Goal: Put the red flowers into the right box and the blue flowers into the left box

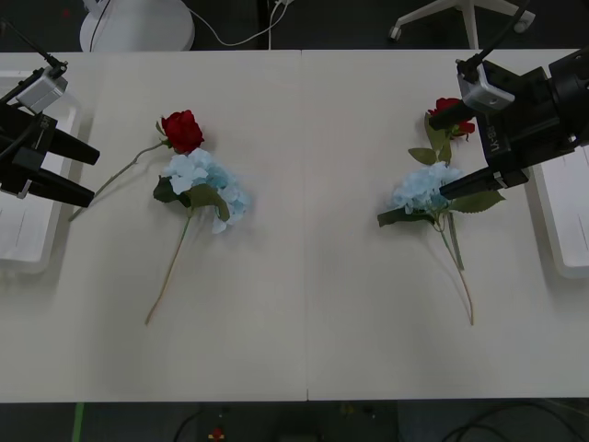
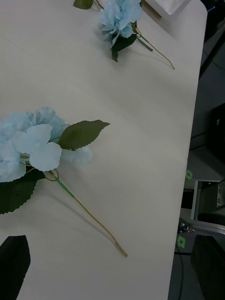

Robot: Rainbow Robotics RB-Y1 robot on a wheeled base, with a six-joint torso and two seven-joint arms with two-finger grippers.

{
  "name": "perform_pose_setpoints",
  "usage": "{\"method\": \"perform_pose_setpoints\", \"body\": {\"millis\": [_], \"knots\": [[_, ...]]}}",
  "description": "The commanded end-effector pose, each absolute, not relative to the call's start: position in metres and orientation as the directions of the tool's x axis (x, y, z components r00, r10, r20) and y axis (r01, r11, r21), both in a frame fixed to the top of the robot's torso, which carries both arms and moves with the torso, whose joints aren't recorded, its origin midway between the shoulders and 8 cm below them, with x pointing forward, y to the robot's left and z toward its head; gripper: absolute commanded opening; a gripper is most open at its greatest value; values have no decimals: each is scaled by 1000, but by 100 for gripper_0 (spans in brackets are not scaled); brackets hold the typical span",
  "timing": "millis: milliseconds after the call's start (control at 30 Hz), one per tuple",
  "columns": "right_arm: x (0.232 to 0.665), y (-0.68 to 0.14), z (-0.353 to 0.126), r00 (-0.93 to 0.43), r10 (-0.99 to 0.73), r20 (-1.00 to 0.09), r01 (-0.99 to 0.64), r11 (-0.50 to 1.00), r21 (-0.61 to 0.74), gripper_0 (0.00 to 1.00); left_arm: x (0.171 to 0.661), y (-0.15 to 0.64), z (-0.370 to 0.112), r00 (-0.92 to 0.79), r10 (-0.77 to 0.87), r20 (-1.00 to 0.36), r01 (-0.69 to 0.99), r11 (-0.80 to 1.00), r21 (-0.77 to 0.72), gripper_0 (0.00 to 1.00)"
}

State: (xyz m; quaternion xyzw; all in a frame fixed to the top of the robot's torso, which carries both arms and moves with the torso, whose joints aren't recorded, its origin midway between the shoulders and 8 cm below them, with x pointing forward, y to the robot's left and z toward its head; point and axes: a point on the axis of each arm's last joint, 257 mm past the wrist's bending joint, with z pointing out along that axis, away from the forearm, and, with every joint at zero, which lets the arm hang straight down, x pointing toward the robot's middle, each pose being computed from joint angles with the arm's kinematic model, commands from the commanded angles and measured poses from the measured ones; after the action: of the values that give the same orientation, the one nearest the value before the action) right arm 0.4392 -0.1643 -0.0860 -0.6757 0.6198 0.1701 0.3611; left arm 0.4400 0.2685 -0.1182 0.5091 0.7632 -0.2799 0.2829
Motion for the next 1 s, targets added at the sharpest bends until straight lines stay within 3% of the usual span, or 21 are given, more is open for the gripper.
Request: {"method": "perform_pose_setpoints", "body": {"millis": [33, 433, 700, 1000], "knots": [[435, -173, -109, 155, -730, -665, -966, 29, -257, 100, 450, 260, -87, -233, 620, -750, 957, 284, -63, 100], [448, -178, -92, 151, -743, -652, -954, 62, -292, 100, 450, 260, -87, -233, 620, -750, 957, 284, -63, 100], [485, -185, -68, -280, -605, -745, -905, 425, -5, 100, 450, 260, -87, -233, 620, -750, 957, 284, -63, 100], [552, -219, -63, -564, -385, -731, -701, 690, 178, 100, 450, 260, -87, -233, 620, -750, 957, 284, -63, 100]]}}
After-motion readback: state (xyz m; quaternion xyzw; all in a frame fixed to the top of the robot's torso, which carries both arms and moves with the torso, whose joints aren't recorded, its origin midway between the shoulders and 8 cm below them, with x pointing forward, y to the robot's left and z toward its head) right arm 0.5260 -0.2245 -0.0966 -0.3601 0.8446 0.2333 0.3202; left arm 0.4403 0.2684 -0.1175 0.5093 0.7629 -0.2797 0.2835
